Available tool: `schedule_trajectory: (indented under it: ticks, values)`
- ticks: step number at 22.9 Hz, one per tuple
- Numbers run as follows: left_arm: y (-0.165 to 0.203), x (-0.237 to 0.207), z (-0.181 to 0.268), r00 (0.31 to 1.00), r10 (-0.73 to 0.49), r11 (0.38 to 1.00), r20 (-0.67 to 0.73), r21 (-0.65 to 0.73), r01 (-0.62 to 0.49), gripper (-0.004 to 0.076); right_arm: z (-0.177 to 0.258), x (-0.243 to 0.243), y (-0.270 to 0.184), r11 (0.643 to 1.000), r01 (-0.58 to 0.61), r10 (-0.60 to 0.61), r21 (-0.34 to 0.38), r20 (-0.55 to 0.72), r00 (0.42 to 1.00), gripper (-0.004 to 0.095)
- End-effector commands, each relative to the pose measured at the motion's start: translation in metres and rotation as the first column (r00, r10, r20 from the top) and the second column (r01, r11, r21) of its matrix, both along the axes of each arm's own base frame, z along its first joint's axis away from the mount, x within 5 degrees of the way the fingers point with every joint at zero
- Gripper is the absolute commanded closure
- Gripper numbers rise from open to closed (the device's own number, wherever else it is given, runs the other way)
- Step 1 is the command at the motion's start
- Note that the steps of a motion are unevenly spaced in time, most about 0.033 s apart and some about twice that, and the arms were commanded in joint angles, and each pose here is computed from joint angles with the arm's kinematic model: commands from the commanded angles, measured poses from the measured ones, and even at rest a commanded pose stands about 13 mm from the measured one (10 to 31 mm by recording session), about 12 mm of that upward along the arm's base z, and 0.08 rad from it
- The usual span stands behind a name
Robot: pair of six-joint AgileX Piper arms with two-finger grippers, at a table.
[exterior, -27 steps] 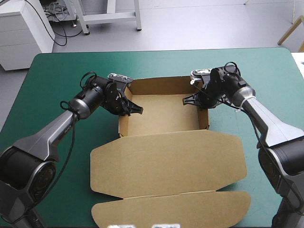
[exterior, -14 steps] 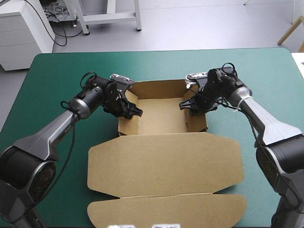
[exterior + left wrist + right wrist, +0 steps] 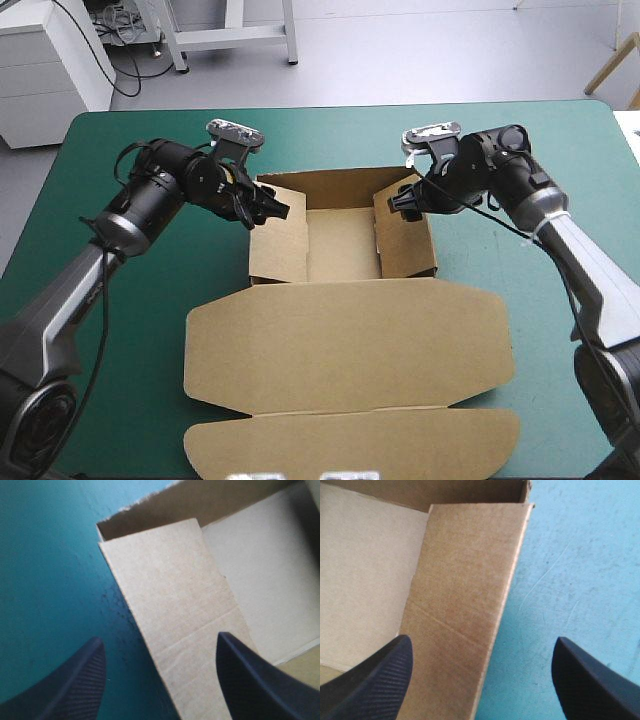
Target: Fold the box
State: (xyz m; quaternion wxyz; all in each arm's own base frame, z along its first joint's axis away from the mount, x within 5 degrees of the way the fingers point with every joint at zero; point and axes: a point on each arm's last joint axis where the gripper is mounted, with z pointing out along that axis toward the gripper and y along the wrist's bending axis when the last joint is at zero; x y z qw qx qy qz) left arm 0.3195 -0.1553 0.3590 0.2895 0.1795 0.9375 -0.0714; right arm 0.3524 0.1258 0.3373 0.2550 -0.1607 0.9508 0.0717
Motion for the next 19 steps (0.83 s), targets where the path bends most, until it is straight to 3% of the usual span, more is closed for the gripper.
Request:
schedule_trajectory:
  ticks: [1,3,6,9,14,19]
  values:
    - [0.016,-0.032,0.063,0.98,-0.02,0.997,0.198,-0.063,0.033,0.0268,0.062,-0.027,-0.012,0.999,-0.004,-0.006,0.048,0.208,0.978,0.0193]
    - [0.031,-0.052,0.083,0.964,-0.017,1.0,0.264,-0.02,0.023,0.0298,0.082,-0.042,-0.017,0.998,-0.007,-0.011,0.065,0.271,0.962,0.0193]
    - [0.054,-0.081,0.101,0.961,0.003,0.998,0.277,0.066,-0.023,0.0416,0.101,-0.059,-0.023,0.996,-0.007,-0.023,0.089,0.325,0.945,0.0193]
    - [0.074,-0.106,0.11,0.966,0.022,0.987,0.256,0.146,-0.061,0.0565,0.104,-0.063,-0.024,0.994,0.009,-0.045,0.11,0.325,0.945,0.0193]
    - [0.085,-0.128,0.111,0.963,-0.004,0.985,0.268,0.166,-0.042,0.0734,0.093,-0.054,-0.02,0.993,0.014,-0.046,0.116,0.28,0.959,0.0193]
    - [0.094,-0.146,0.081,0.981,-0.015,0.977,0.193,0.21,-0.026,0.0734,0.062,-0.03,-0.011,0.996,0.033,-0.048,0.087,0.178,0.983,0.0193]
